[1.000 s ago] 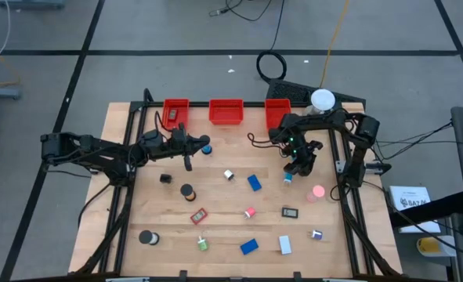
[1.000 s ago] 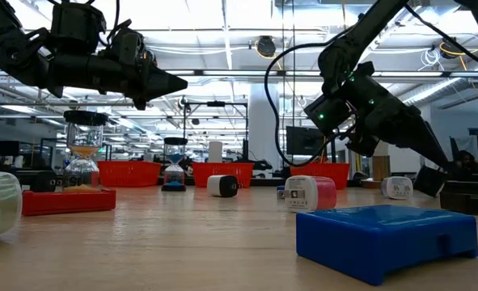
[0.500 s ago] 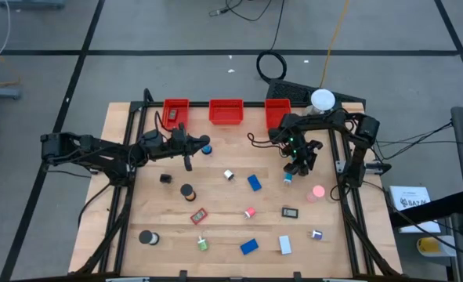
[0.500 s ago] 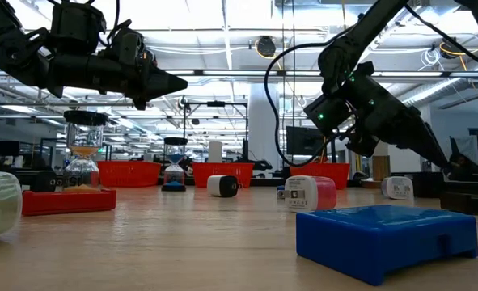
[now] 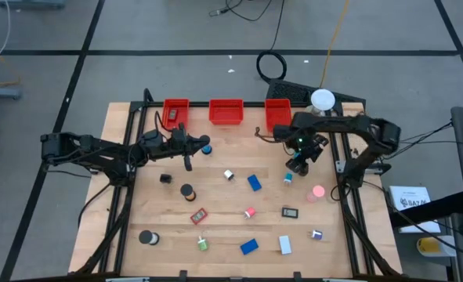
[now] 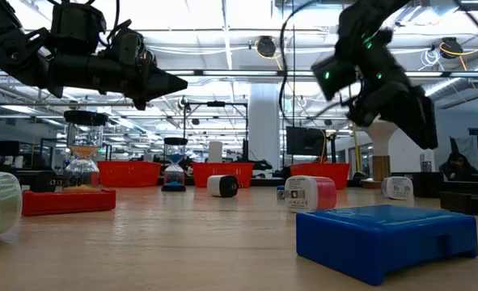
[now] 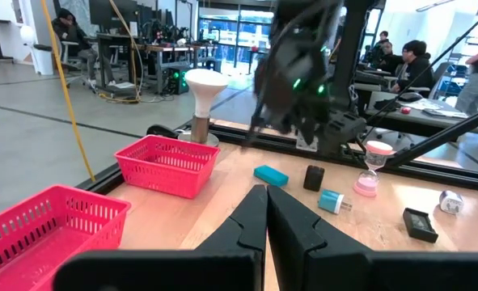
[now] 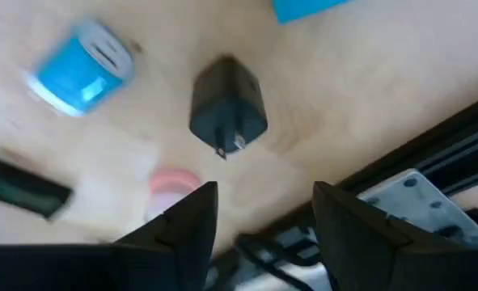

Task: Pick & Place Office items
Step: Put the right black charger adapter into the right orange basket

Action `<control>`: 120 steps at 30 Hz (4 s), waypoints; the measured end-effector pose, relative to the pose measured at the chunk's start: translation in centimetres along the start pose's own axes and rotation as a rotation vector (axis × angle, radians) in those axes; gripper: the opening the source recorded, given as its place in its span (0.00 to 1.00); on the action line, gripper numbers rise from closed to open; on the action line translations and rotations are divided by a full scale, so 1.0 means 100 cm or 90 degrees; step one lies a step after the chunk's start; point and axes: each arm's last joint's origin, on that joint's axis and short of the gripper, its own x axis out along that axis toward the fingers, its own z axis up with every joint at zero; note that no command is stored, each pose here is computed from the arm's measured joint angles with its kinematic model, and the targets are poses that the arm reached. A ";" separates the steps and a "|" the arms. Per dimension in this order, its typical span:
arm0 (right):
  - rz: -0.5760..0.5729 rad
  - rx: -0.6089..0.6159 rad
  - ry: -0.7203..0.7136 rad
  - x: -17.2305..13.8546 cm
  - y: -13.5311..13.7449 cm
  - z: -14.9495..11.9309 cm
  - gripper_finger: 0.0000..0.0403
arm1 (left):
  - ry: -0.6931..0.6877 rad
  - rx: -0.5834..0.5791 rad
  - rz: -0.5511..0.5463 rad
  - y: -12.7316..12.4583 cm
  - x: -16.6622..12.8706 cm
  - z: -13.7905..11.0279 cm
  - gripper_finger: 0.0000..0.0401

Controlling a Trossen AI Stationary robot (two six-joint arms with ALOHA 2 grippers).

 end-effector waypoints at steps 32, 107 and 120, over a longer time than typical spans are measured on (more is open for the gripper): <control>0.091 0.331 -0.299 0.068 0.008 -0.045 0.50 | 0.000 0.000 0.000 0.000 0.000 0.000 0.02; 0.024 0.204 -0.381 -0.048 -0.106 0.195 0.38 | 0.000 0.000 0.000 0.000 0.000 0.000 0.02; 0.009 0.211 -0.392 -0.048 -0.107 0.196 0.40 | 0.000 0.000 0.000 0.000 0.000 0.000 0.02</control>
